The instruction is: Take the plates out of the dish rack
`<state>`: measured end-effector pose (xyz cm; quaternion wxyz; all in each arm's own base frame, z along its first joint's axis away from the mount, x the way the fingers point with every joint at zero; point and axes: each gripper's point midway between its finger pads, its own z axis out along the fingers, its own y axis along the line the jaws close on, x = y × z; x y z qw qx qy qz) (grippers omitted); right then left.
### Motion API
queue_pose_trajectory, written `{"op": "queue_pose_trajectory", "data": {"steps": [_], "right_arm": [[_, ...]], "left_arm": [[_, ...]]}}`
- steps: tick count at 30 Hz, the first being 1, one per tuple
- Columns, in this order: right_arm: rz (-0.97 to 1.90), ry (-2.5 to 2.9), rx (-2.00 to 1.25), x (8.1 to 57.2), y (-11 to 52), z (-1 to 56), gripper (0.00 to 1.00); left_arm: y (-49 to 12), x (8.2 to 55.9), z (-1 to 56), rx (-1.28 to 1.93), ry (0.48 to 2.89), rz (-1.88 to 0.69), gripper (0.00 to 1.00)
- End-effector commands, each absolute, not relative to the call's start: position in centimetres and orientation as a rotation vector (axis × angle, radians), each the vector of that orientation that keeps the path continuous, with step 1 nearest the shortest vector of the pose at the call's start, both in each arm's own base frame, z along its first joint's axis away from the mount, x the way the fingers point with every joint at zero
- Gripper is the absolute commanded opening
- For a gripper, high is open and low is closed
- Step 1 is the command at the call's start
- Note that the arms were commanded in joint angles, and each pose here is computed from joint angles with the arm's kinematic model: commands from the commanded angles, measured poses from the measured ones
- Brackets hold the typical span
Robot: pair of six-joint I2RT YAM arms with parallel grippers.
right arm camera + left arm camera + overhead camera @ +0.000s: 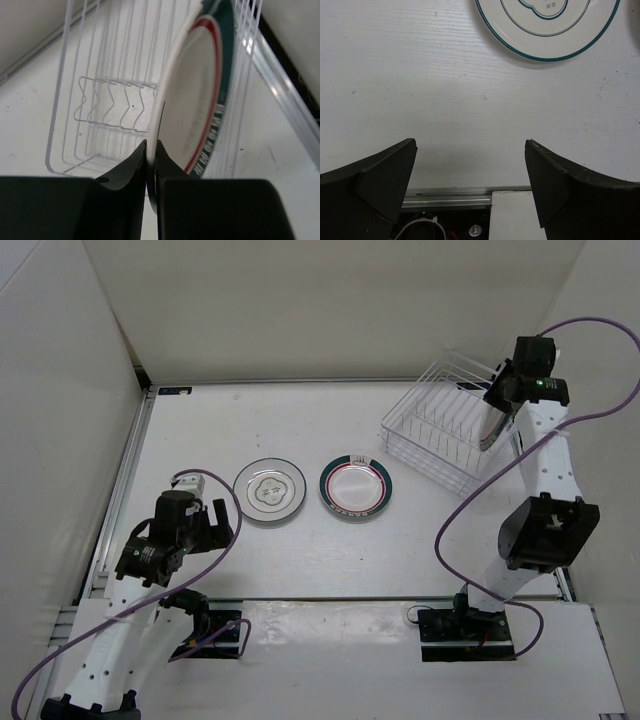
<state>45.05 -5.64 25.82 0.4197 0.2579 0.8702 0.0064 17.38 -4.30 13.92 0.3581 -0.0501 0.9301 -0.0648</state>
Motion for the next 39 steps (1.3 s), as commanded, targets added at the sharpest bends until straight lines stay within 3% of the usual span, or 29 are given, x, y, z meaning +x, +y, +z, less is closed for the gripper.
{"op": "queue_pose_trajectory", "data": {"steps": [1, 10, 19, 27, 39], "right_arm": [[-0.025, 1.994, 0.57, 43.5, -6.5, 34.3, 0.0], [0.317, 1.984, 0.175, 42.1, 3.0, 38.1, 0.0], [0.49, 2.163, -0.386, 37.9, 17.1, 32.9, 0.0], [0.043, 2.347, -0.585, 36.2, 20.2, 24.5, 0.0], [-0.17, 2.392, -0.64, 36.7, 25.5, 17.1, 0.0]], "left_arm": [[-4.8, 17.7, 14.2, -0.113, 2.387, -0.196, 1.0], [-4.8, 17.7, 14.0, -0.117, 2.394, -0.194, 1.0], [-4.7, 17.7, 14.1, -0.119, 2.387, -0.19, 1.0], [-4.6, 17.7, 14.0, -0.122, 2.391, -0.182, 1.0], [-4.6, 17.7, 14.1, -0.123, 2.391, -0.183, 1.0]]}}
